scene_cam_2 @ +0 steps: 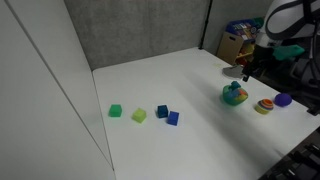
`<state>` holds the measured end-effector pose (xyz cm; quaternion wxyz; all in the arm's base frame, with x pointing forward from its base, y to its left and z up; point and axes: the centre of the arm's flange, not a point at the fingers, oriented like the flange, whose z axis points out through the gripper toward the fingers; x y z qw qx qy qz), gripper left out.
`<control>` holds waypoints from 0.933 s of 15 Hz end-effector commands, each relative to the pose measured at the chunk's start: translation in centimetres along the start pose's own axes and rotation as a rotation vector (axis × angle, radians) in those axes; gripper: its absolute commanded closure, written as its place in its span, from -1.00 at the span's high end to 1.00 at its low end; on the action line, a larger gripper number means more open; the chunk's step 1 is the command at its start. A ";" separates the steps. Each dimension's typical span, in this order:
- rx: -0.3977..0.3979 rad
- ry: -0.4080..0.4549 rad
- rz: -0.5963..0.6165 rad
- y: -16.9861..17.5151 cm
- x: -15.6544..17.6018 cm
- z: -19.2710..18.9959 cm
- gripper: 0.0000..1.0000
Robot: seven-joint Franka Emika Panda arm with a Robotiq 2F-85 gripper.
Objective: Pick up the green object from the table and put it in the green bowl
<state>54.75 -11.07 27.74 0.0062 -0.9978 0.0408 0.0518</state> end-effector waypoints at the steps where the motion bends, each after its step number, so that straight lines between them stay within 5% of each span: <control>1: 0.000 -0.040 0.007 -0.6 -3.0 -5.2 1.00; 8: -0.029 -0.055 0.002 -1.9 -6.3 -13.1 1.00; 14: -0.040 -0.019 0.000 -1.5 -6.2 -14.3 1.00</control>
